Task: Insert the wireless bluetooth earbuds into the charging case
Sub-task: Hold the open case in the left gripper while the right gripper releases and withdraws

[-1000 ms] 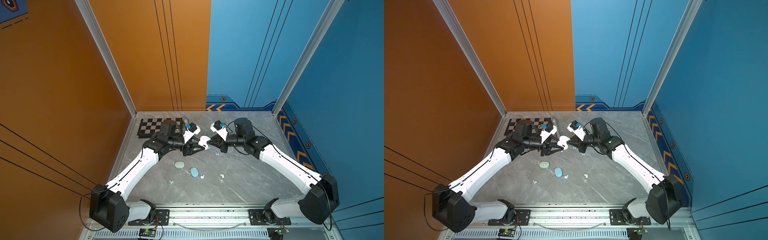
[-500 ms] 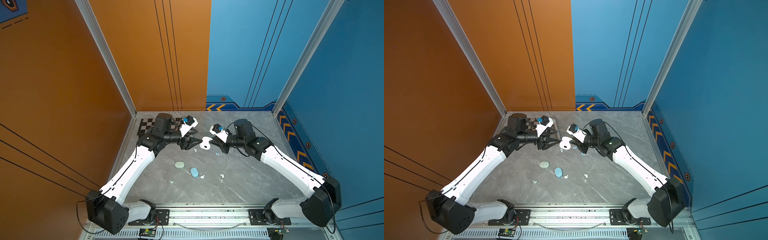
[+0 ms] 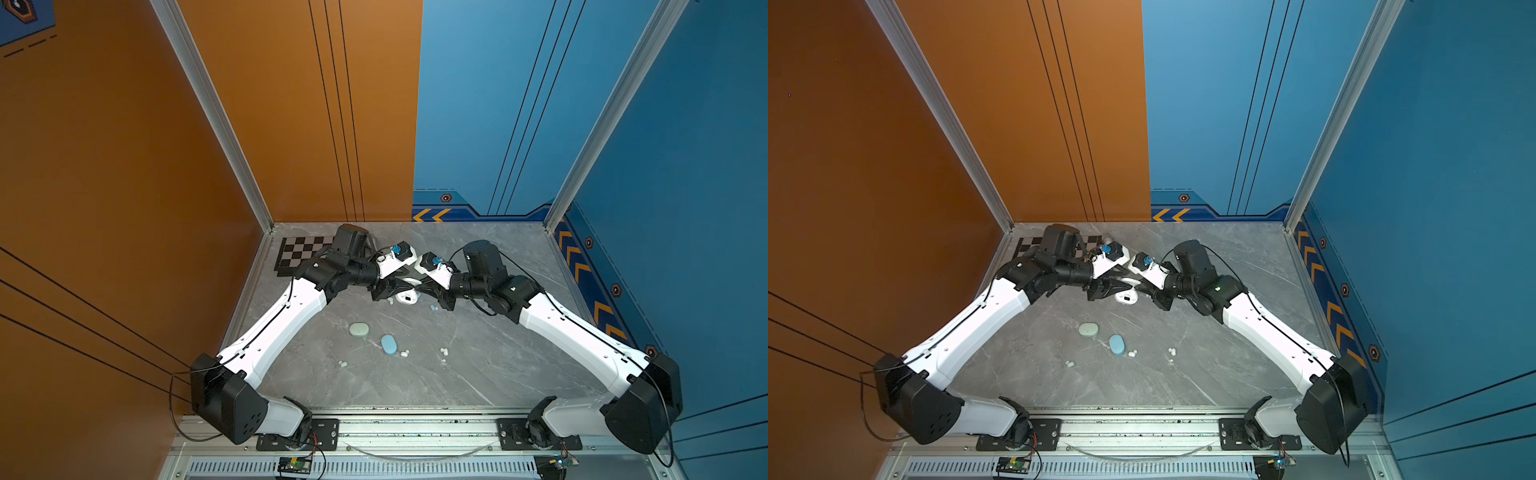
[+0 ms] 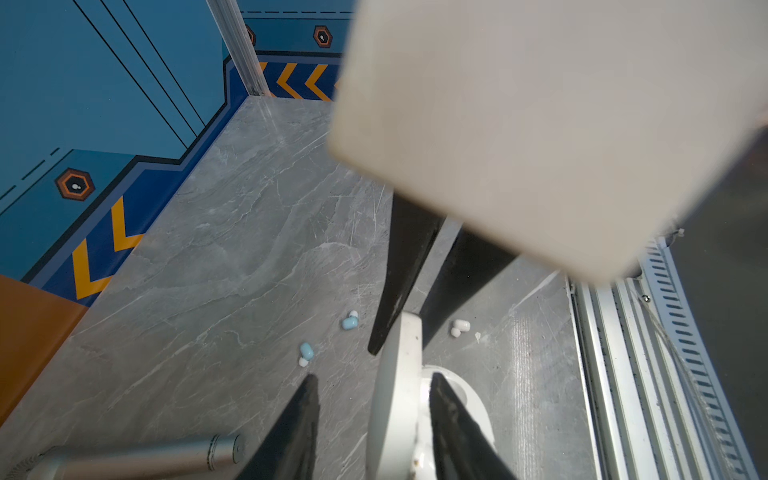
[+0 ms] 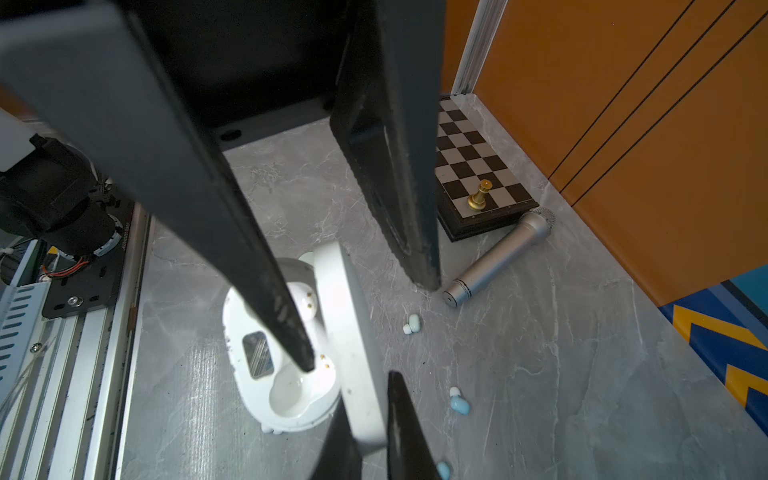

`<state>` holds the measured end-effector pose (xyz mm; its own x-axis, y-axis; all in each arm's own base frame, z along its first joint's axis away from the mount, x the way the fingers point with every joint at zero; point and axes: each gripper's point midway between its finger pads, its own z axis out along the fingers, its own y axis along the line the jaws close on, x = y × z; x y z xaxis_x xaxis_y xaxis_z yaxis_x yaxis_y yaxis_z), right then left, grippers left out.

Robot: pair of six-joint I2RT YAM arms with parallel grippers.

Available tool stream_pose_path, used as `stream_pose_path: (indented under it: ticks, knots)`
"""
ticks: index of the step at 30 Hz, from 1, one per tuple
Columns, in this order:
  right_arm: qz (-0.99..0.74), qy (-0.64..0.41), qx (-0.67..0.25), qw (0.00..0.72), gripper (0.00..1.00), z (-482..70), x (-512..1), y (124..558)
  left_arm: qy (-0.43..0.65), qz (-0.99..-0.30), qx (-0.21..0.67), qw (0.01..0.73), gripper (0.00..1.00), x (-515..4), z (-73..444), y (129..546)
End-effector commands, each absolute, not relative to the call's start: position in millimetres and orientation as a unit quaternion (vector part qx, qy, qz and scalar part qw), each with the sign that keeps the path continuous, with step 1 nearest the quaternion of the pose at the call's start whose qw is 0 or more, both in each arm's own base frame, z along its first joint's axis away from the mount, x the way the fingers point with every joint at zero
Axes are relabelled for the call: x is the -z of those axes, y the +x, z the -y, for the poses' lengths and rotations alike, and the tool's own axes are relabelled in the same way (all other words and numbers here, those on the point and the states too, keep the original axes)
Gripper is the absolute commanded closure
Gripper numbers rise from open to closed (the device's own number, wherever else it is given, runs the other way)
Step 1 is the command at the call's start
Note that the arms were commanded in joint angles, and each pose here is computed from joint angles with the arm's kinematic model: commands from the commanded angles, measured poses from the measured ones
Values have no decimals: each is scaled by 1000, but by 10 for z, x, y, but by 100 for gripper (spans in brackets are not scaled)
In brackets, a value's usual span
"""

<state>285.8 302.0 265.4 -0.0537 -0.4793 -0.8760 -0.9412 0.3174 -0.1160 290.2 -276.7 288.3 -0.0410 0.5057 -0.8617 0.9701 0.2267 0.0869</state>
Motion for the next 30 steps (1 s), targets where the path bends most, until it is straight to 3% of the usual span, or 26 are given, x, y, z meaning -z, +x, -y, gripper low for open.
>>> stream_pose_path:
  ticks: [1, 5, 9, 14, 17, 22, 26, 30]
  knots:
    - [-674, -524, -254, 455, 100, -3018, -2767, 2853, 569, -653, 273, 418, 69, -2962, 2795, 2871]
    - [-674, -523, -255, 455, 100, -3021, -2768, 2855, 570, -653, 273, 417, 89, -2950, 2798, 2854]
    - [-677, -514, -254, 461, 99, -3011, -2806, 2897, 570, -656, 267, 416, 93, -2922, 2779, 2853]
    - [-693, -473, -263, 477, 78, -2907, -2966, 3024, 575, -658, 241, 421, 97, -2879, 2714, 2873]
    - [-702, -447, -277, 481, 72, -2797, -3047, 3033, 571, -666, 220, 426, 100, -2874, 2655, 2913]
    - [-778, -319, -264, 473, 68, -2438, -2999, 3153, 540, -690, 206, 435, 100, -2964, 2571, 3017]
    - [-851, -239, -253, 394, 72, -2158, -2578, 3046, 510, -707, 216, 440, 100, -3069, 2541, 3072]
    - [-937, -122, -212, 248, 78, -1895, -1928, 2798, 497, -712, 227, 441, 100, -3095, 2514, 3077]
